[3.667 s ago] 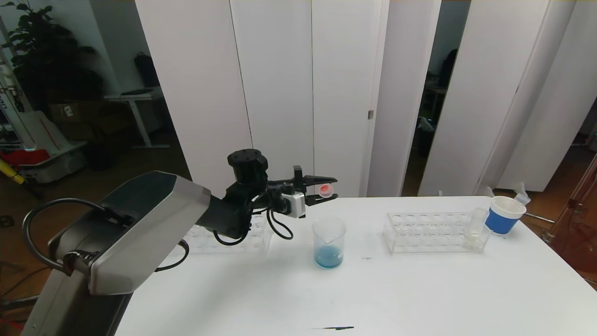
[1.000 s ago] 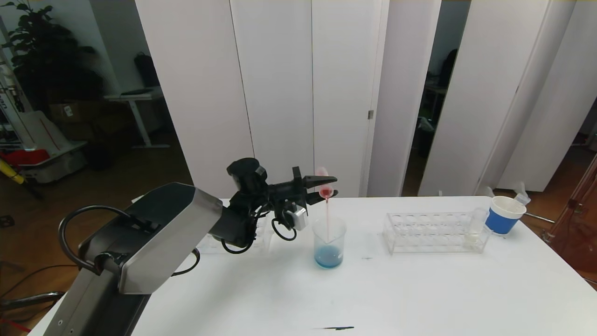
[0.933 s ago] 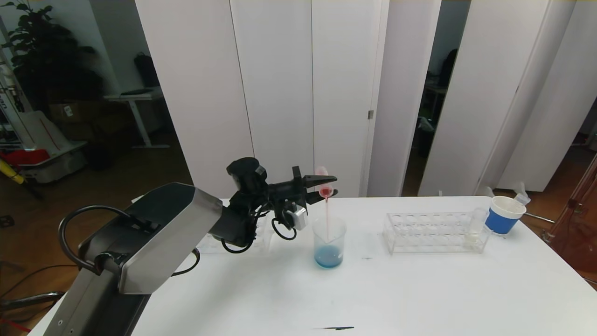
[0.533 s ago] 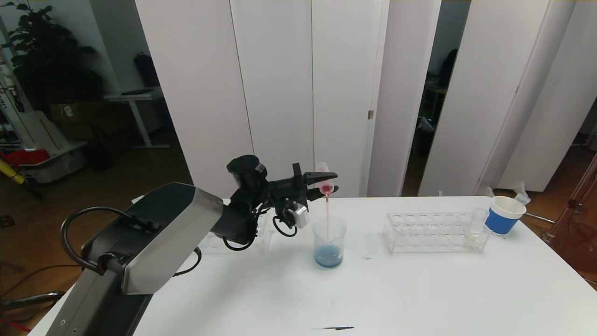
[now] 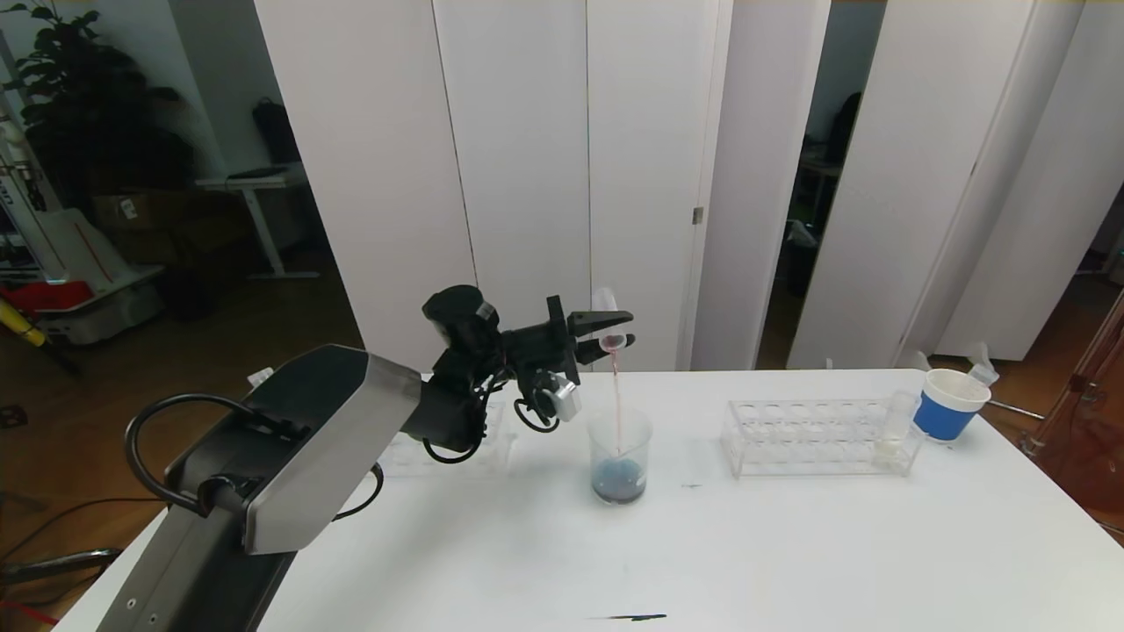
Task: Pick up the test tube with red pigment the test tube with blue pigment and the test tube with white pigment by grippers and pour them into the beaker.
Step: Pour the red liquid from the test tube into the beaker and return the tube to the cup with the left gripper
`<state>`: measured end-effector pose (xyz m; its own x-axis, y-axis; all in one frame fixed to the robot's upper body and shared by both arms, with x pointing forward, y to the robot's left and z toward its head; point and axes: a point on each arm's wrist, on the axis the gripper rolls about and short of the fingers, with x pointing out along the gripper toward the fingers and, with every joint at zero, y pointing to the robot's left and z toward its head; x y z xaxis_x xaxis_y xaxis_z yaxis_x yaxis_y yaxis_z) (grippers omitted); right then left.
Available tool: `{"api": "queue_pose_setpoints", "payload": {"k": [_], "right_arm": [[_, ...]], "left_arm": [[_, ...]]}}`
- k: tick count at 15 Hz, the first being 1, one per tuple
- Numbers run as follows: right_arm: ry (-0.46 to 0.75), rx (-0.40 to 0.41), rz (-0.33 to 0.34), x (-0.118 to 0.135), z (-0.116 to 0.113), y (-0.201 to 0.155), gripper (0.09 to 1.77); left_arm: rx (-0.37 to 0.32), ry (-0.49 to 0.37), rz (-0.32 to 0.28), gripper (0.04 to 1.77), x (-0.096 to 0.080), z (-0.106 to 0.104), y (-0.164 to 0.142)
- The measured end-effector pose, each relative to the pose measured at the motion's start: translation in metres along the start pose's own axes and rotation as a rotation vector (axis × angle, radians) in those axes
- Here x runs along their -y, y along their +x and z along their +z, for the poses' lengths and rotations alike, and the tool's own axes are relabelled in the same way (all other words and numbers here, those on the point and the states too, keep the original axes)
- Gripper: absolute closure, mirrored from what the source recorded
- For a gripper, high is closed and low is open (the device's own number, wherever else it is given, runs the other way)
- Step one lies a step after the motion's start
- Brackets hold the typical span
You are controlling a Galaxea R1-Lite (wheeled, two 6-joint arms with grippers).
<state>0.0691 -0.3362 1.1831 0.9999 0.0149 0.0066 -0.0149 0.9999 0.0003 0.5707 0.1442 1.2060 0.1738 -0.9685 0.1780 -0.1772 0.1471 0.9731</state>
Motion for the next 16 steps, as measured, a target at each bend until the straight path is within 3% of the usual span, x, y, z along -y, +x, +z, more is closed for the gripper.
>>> {"api": "queue_pose_setpoints", "payload": {"k": [10,16], "right_arm": [[0.000,0.000,0.000,0.0000,0.0000,0.0000,0.11],[0.000,0.000,0.000,0.0000,0.0000,0.0000,0.11]], "left_arm": [[-0.001,0.053,0.021,1.23,-0.0048,-0.0054,0.0010],[-0.006,-0.012,-0.013,1.23,0.0047,0.0006,-0.0026]]}}
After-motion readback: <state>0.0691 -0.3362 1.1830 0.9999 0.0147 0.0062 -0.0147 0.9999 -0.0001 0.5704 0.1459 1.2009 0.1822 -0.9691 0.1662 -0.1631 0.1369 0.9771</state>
